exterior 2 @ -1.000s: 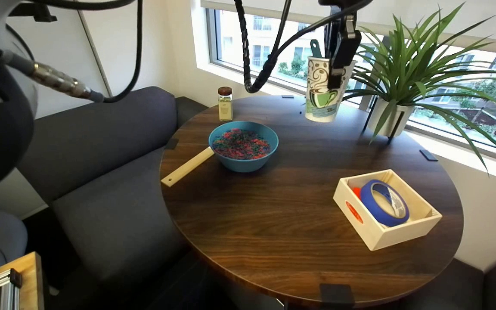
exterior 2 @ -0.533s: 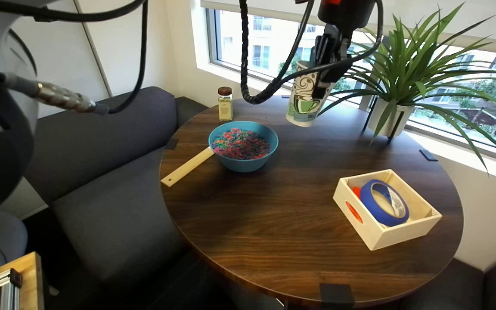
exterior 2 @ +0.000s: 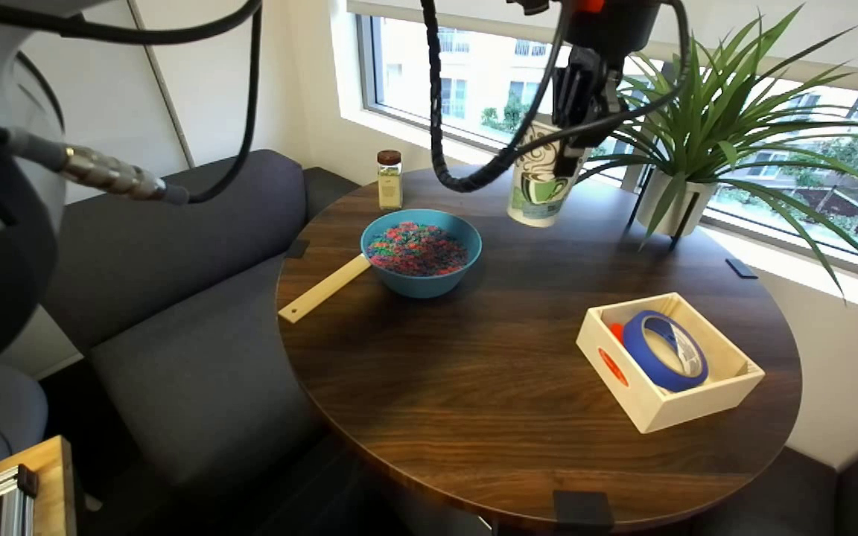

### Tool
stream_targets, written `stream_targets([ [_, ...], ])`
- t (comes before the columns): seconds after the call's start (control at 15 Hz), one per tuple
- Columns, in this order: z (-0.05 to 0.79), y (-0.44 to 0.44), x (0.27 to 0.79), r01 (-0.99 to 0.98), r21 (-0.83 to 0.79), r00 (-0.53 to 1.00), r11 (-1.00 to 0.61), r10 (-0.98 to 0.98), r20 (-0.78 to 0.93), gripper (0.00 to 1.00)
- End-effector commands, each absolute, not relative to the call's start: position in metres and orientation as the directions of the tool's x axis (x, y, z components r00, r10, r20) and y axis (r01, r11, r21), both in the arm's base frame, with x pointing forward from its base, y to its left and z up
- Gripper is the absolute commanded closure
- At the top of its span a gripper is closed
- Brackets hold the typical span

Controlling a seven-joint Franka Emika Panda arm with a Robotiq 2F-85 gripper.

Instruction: Put the cup on the table

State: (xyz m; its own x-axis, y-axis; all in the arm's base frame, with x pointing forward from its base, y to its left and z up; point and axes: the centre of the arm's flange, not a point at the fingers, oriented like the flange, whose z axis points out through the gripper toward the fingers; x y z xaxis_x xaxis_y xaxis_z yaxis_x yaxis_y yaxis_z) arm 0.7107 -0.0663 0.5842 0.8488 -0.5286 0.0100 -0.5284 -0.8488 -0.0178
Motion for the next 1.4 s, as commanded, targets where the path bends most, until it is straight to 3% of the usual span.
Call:
stream_targets([
  [0.0,0.546,-0.098,0.661,-0.362,0.005,0.929,-0.932,-0.360,0.082,1.00],
  [0.4,0.528,-0.134,0.667,-0.073,-0.100,0.979,-0.992,-0.091,0.184,1.00],
  [0.53,0.520,-0.142,0.669,-0.099,-0.144,0.983,-0.985,-0.119,0.140,1.00],
  [0.6,0.551,-0.148,0.732,-0.112,-0.096,0.977,-0.989,-0.127,0.169,0.98],
  [0.8,0.542,-0.155,0.727,-0.117,-0.118,0.981,-0.986,-0.133,0.138,1.00],
  [1.33,0.524,-0.095,0.728,0.291,-0.010,0.938,-0.957,0.283,0.201,1.00],
])
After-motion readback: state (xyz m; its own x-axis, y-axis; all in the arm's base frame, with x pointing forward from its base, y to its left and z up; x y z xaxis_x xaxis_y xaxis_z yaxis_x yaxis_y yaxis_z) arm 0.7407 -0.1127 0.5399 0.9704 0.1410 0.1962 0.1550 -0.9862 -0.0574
